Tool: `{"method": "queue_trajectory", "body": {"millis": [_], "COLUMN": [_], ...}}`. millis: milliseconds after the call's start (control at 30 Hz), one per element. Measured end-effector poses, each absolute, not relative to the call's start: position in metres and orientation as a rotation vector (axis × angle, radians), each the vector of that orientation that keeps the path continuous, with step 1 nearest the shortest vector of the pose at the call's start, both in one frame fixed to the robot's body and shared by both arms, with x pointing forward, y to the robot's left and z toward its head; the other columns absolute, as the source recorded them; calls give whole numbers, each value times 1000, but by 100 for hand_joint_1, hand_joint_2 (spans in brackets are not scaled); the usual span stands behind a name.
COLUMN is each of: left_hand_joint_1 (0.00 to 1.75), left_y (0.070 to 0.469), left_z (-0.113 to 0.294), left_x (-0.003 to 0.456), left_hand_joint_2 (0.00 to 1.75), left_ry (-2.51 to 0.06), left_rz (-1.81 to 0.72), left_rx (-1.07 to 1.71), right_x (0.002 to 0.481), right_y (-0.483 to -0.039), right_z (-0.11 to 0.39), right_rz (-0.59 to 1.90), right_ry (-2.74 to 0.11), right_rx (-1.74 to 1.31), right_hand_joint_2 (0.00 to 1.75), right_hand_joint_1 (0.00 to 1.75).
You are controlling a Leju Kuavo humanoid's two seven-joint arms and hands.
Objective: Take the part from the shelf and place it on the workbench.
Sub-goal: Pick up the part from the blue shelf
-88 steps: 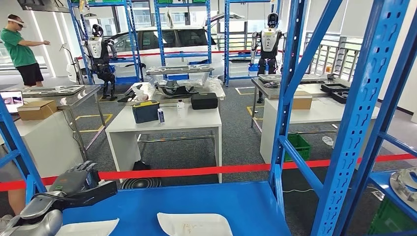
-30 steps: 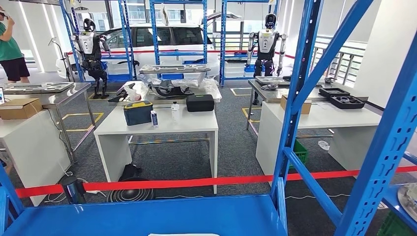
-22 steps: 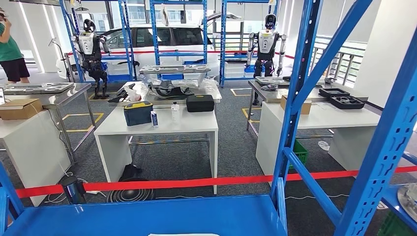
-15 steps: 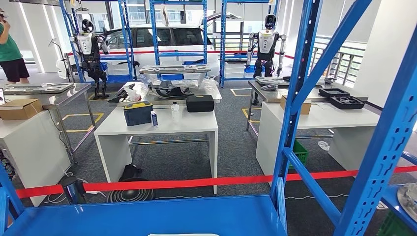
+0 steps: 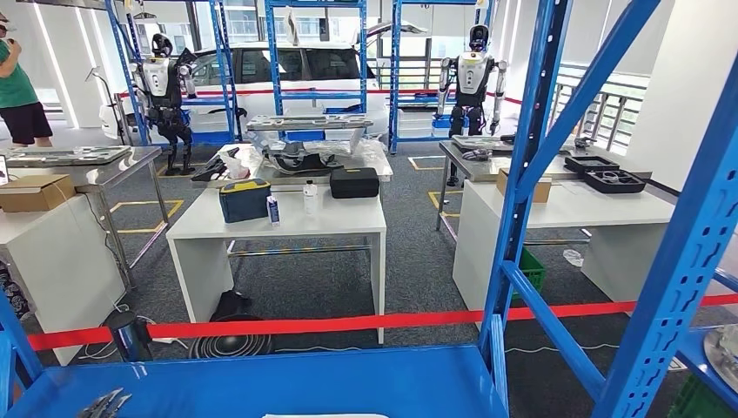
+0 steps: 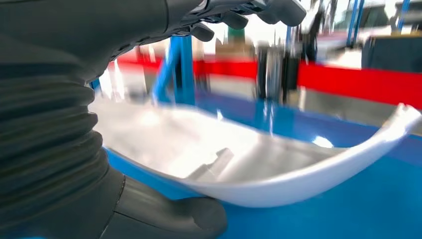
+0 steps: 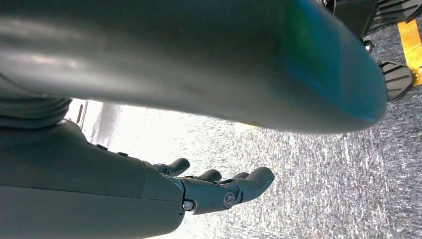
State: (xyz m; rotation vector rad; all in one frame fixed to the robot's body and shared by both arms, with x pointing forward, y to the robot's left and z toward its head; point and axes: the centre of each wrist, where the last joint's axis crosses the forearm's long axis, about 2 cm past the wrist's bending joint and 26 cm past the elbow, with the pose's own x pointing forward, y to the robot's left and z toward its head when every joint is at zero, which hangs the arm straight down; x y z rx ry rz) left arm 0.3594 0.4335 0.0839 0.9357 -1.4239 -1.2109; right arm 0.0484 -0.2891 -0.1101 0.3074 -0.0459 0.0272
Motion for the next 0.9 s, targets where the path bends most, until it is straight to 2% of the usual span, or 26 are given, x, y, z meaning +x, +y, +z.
{"method": "queue_trajectory", "body": {"millis": [200, 500, 533, 633, 667, 900], "left_hand_joint_1": [0, 0, 24, 154, 175, 175], "left_y": [424, 423, 423, 426, 428, 439], "left_z": [82, 79, 78, 77, 77, 75], "left_x": [359, 357, 357, 356, 355, 350], "left_hand_joint_2": [175, 175, 175, 175, 175, 175], "left_ry": [-1308, -1257, -1249, -1208, -1191, -1113], "left_rz": [-1424, -1498, -1507, -1543, -1554, -1589], "left_rx": [1144, 1170, 1166, 1141, 1131, 1097], "right_x": [48, 48, 48, 48, 48, 48], "right_y": [-288, -288, -288, -288, -288, -288], "right_z": [-110, -110, -110, -110, -110, -110], "right_rz": [29, 29, 29, 29, 29, 32], "right_ry": [-47, -48, -48, -49, -51, -62], "right_rx": [309, 309, 309, 309, 309, 308], "right_hand_joint_2": [0, 0, 0, 0, 0, 0], "right_hand_joint_1": [0, 0, 0, 0, 0, 0]}}
